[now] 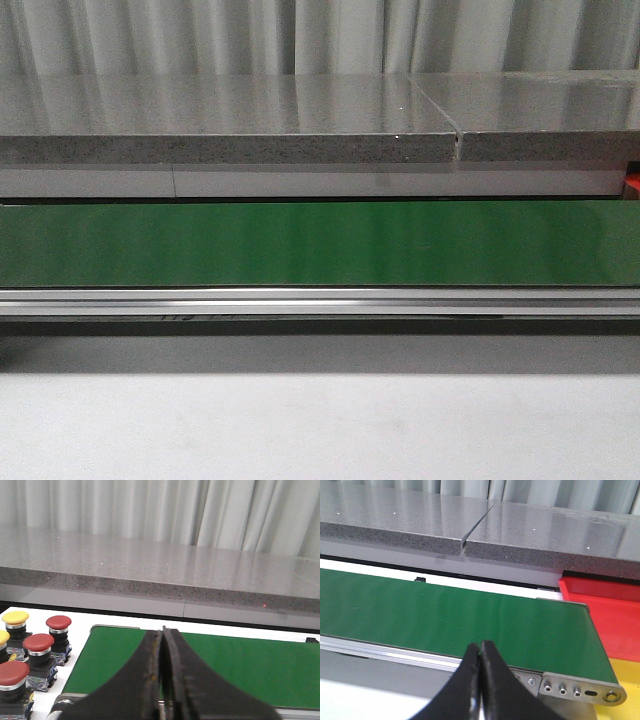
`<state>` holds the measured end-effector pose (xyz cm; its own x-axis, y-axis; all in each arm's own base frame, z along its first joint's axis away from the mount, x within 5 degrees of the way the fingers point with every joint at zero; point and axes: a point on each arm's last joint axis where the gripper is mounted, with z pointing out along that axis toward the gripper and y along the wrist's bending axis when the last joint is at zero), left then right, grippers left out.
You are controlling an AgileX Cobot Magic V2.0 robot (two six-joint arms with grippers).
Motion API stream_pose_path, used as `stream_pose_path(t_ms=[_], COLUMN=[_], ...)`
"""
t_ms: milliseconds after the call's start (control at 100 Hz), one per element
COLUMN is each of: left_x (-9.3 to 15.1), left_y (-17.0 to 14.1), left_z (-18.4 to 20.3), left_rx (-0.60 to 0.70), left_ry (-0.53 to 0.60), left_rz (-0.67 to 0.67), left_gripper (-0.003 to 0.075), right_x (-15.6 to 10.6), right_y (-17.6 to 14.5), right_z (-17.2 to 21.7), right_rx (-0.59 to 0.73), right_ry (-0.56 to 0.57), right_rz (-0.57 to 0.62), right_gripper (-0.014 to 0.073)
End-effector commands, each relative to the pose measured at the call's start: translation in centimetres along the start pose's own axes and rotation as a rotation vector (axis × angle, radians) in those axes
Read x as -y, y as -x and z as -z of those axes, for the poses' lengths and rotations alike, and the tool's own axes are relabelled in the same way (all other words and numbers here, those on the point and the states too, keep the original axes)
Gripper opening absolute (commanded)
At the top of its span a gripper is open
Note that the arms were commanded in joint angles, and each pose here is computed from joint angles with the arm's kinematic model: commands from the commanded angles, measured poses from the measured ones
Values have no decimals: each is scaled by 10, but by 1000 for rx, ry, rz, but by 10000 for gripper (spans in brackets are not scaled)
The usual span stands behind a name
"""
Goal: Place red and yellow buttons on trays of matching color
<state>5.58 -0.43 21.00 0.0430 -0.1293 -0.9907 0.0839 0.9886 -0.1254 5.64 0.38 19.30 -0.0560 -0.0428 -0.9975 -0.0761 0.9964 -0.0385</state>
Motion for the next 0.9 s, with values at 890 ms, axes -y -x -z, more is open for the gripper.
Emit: stream_pose_path(t_ms=[890], left_x=[12], left_y=[96], left_z=[3], left_rx=[-86], left_ry=[20], left_rz=[25], left_gripper=[-19], right_x=[0], right_y=[12], right_z=[2], right_rx=[112], right_ry=[5], right_rz=[14], right_gripper=[-68])
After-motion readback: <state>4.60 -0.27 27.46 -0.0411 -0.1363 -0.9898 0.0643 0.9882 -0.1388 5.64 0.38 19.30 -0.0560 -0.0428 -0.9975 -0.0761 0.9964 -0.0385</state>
